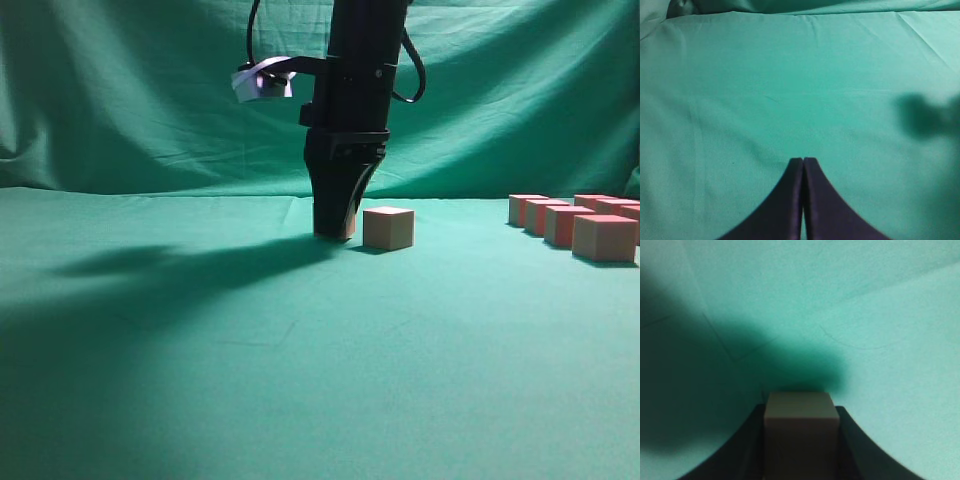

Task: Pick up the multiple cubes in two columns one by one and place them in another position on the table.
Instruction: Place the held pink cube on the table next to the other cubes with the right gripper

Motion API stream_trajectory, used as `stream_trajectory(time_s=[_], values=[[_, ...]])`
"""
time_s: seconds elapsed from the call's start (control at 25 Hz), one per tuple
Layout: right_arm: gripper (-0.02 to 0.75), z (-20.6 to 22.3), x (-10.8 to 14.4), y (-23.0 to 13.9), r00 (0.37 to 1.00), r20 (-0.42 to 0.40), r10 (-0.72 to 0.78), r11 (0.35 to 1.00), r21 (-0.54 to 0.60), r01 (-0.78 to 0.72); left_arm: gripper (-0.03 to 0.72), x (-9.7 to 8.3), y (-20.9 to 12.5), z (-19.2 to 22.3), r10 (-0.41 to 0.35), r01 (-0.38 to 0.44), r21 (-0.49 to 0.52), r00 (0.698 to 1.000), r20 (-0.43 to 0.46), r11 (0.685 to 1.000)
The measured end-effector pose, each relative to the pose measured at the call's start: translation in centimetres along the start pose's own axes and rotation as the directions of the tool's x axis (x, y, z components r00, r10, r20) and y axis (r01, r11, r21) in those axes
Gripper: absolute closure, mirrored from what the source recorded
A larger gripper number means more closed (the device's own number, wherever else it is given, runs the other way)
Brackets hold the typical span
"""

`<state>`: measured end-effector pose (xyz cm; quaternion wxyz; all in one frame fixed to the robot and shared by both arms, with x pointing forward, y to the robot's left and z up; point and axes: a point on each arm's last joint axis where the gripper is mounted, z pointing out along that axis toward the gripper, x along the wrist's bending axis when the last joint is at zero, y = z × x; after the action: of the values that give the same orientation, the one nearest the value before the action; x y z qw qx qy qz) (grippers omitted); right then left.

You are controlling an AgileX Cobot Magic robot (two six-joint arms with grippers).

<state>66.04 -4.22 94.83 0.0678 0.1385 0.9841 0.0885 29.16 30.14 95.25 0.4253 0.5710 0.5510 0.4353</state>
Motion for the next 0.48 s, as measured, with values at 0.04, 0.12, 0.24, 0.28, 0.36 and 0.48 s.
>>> stream_trajectory(time_s=[0.04, 0.12, 0.24, 0.28, 0.36, 0.48], values=[[0.475, 0.0, 0.01, 0.01, 1.0, -0.001, 0.001, 1.0, -0.001, -0.001, 0.688, 0.0, 0.0, 0.0, 0.0, 0.0, 0.0, 1.0, 0.0, 1.0], [0.475, 0.0, 0.01, 0.01, 1.0, -0.001, 0.001, 1.0, -0.001, -0.001, 0.688, 0.0, 0.0, 0.0, 0.0, 0.0, 0.0, 1.0, 0.0, 1.0], [0.475, 0.0, 0.02, 0.02, 1.0, -0.003, 0.002, 1.0, -0.003, -0.002, 0.688, 0.0, 0.0, 0.0, 0.0, 0.0, 0.0, 1.0, 0.0, 1.0], [0.475, 0.0, 0.02, 0.02, 1.0, -0.003, 0.002, 1.0, -0.003, -0.002, 0.688, 0.0, 0.0, 0.0, 0.0, 0.0, 0.0, 1.0, 0.0, 1.0], [0.475, 0.35, 0.04, -0.02, 1.0, -0.007, 0.002, 1.0, 0.003, -0.002, 0.688, 0.0, 0.0, 0.0, 0.0, 0.0, 0.0, 1.0, 0.0, 1.0], [0.475, 0.44, 0.03, 0.02, 1.0, -0.011, 0.004, 1.0, 0.001, -0.004, 0.688, 0.0, 0.0, 0.0, 0.0, 0.0, 0.0, 1.0, 0.0, 1.0]])
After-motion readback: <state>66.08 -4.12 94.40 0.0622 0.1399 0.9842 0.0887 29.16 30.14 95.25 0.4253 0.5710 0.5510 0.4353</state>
